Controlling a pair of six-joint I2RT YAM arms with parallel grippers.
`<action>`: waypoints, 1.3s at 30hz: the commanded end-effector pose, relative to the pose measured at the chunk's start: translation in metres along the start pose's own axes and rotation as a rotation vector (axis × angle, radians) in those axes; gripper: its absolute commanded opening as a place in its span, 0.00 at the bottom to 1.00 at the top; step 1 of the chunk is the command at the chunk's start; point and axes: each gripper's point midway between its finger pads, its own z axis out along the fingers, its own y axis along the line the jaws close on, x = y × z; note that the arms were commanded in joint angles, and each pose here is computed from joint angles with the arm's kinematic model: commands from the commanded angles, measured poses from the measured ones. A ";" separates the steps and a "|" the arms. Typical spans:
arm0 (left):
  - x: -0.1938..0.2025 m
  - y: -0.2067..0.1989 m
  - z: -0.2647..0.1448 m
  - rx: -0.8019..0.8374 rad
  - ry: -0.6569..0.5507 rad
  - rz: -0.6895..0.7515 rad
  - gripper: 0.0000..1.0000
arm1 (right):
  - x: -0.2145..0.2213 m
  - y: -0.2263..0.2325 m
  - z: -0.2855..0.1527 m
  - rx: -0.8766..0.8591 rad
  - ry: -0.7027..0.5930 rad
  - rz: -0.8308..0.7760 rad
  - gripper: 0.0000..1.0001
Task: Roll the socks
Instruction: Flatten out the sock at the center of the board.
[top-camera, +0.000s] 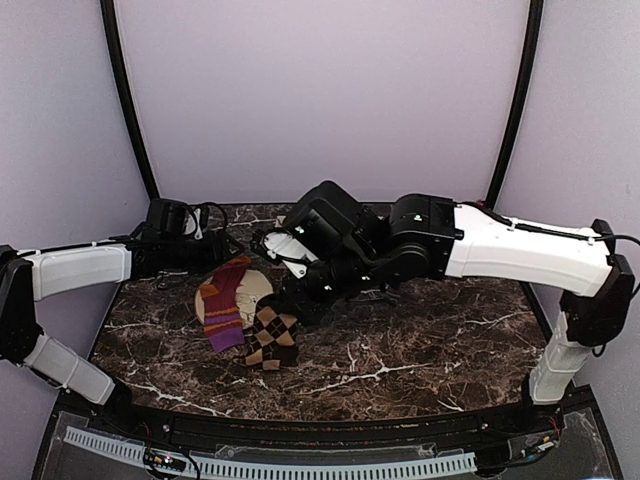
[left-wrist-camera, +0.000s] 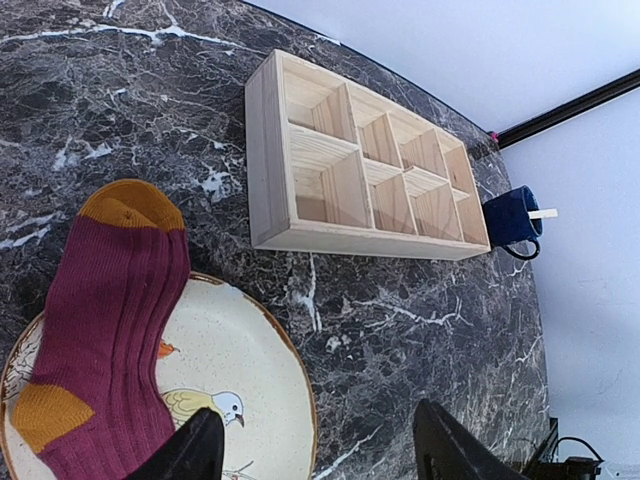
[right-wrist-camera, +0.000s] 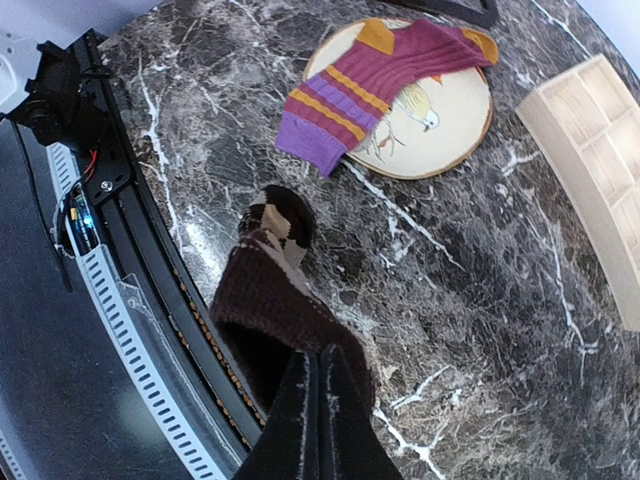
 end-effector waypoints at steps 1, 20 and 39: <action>0.002 -0.002 -0.004 0.001 -0.003 0.024 0.67 | -0.003 -0.035 -0.013 0.050 -0.078 0.154 0.00; 0.000 -0.016 0.015 0.052 0.021 0.087 0.65 | 0.028 -0.152 -0.018 0.159 -0.134 0.405 0.00; -0.051 -0.008 -0.067 -0.116 -0.317 0.037 0.65 | -0.072 -0.078 -0.103 -0.265 -0.515 0.682 0.00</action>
